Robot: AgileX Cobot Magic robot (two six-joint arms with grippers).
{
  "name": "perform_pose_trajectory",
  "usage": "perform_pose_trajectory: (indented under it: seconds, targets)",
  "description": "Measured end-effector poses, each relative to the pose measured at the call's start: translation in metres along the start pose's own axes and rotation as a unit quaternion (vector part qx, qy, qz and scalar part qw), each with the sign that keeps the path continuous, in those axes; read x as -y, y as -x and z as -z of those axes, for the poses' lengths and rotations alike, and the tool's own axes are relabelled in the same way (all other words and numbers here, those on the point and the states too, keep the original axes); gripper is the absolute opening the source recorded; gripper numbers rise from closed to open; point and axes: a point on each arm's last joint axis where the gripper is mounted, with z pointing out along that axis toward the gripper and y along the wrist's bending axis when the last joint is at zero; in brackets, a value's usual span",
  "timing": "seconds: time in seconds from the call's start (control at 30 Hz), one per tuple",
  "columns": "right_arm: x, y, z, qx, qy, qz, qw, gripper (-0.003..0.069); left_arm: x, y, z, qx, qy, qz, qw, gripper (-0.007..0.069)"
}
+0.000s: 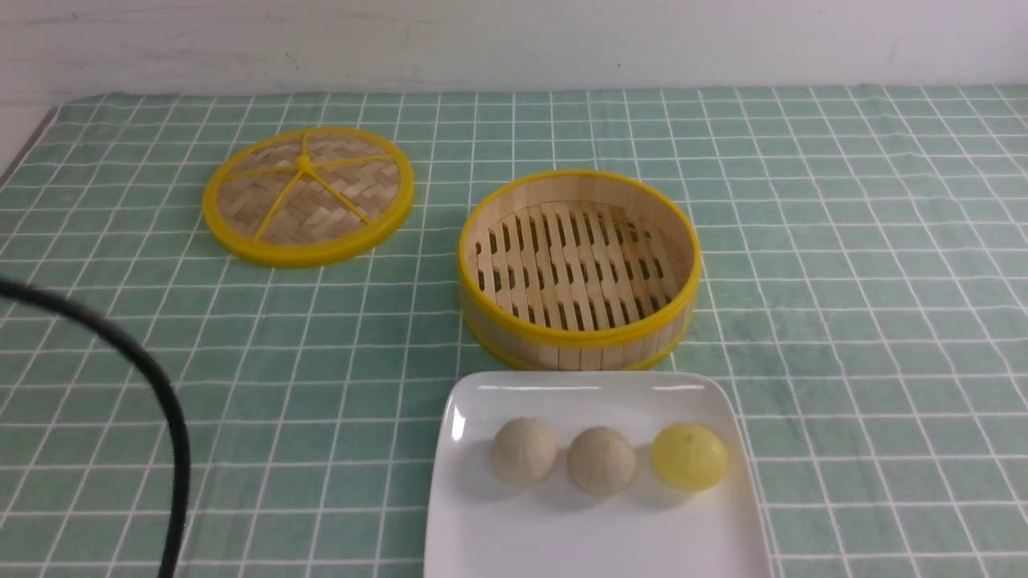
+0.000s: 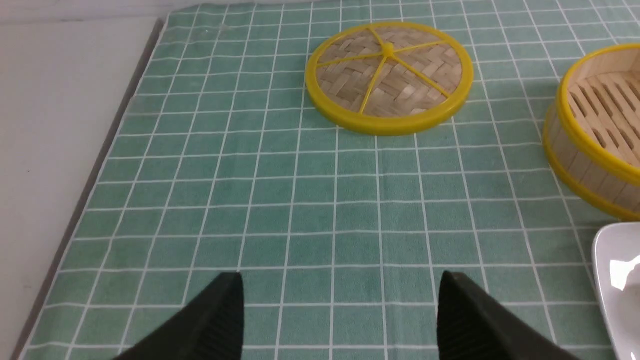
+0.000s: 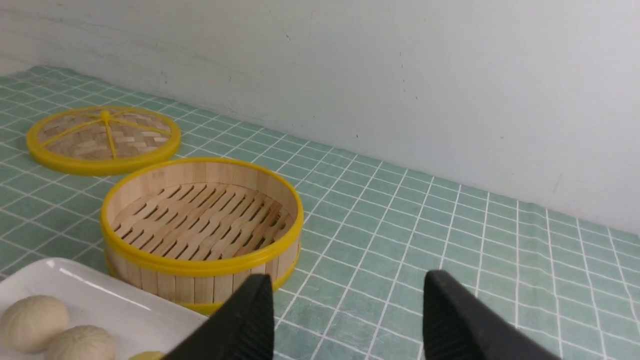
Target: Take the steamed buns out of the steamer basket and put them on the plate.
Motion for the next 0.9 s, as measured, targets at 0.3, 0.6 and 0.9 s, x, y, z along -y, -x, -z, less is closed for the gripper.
perform_pose_trajectory:
  seconds: [0.3, 0.6, 0.9]
  targets:
    - [0.001, -0.004, 0.0, -0.02, -0.004, 0.014, 1.0, 0.0411, 0.003, -0.035, -0.003, 0.007, 0.001, 0.0, 1.0, 0.0515]
    - [0.001, -0.004, 0.0, -0.023, -0.007, 0.022, 0.999, 0.0395, 0.005, -0.053, -0.017, -0.031, -0.003, 0.0, 1.0, 0.0515]
    - [0.006, -0.004, 0.0, -0.023, -0.03, 0.077, 0.996, 0.0136, 0.005, -0.055, -0.018, -0.034, -0.003, 0.0, 0.999, 0.0514]
